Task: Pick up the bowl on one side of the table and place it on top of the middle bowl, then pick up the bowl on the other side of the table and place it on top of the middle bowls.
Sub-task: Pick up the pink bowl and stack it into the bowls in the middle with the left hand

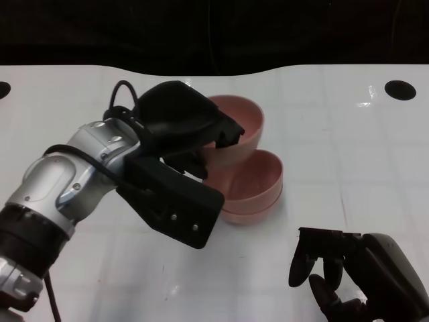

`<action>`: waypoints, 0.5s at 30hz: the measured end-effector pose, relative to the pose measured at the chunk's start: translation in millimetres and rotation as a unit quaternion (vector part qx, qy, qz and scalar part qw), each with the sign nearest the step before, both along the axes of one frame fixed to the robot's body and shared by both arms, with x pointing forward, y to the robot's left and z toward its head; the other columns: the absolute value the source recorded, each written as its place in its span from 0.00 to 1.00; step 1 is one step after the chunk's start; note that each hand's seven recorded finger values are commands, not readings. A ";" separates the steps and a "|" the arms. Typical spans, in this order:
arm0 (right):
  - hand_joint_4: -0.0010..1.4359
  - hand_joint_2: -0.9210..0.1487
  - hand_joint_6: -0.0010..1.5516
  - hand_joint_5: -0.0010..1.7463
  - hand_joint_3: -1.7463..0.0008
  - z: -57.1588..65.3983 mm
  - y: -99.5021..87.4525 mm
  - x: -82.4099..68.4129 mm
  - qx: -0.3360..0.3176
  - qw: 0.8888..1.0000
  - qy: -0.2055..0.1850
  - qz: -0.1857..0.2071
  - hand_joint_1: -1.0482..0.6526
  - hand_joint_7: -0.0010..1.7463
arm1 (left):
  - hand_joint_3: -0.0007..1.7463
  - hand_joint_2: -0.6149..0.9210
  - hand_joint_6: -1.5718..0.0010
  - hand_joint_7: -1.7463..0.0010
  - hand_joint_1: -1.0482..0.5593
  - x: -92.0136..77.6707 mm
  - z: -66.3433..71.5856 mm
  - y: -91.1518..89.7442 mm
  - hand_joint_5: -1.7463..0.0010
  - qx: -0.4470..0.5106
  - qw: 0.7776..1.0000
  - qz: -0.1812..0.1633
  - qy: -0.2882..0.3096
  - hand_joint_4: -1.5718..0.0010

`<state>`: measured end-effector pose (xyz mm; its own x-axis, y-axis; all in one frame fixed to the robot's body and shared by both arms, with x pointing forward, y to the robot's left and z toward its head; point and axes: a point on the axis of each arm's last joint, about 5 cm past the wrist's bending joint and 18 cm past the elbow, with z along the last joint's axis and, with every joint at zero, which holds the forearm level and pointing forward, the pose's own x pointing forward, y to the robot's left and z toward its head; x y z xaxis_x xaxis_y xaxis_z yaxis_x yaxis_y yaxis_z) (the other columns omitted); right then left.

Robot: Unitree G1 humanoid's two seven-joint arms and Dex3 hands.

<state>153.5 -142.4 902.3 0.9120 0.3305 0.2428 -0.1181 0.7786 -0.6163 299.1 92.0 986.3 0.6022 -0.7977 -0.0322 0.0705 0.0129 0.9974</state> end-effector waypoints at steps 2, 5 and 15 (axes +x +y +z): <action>0.64 0.74 0.55 1.00 0.07 0.0 0.0 0.0 0.000 1.000 0.000 0.000 0.57 0.80 | 0.08 0.97 0.43 0.36 0.49 -1.0 -1.3 -3.3 0.00 -0.001 1.000 -0.010 0.002 0.42; 0.64 0.74 0.55 1.00 0.07 0.0 0.0 0.1 -0.001 1.000 0.000 0.000 0.57 0.80 | 0.10 0.99 0.43 0.35 0.49 -2.3 -2.3 -8.1 0.00 -0.004 1.000 -0.018 0.005 0.41; 0.64 0.72 0.54 1.00 0.08 0.0 0.2 1.3 -0.012 1.000 0.000 -0.002 0.56 0.81 | 0.10 0.95 0.38 0.55 0.47 -5.5 -5.7 -17.8 0.00 0.001 0.999 -0.034 0.013 0.41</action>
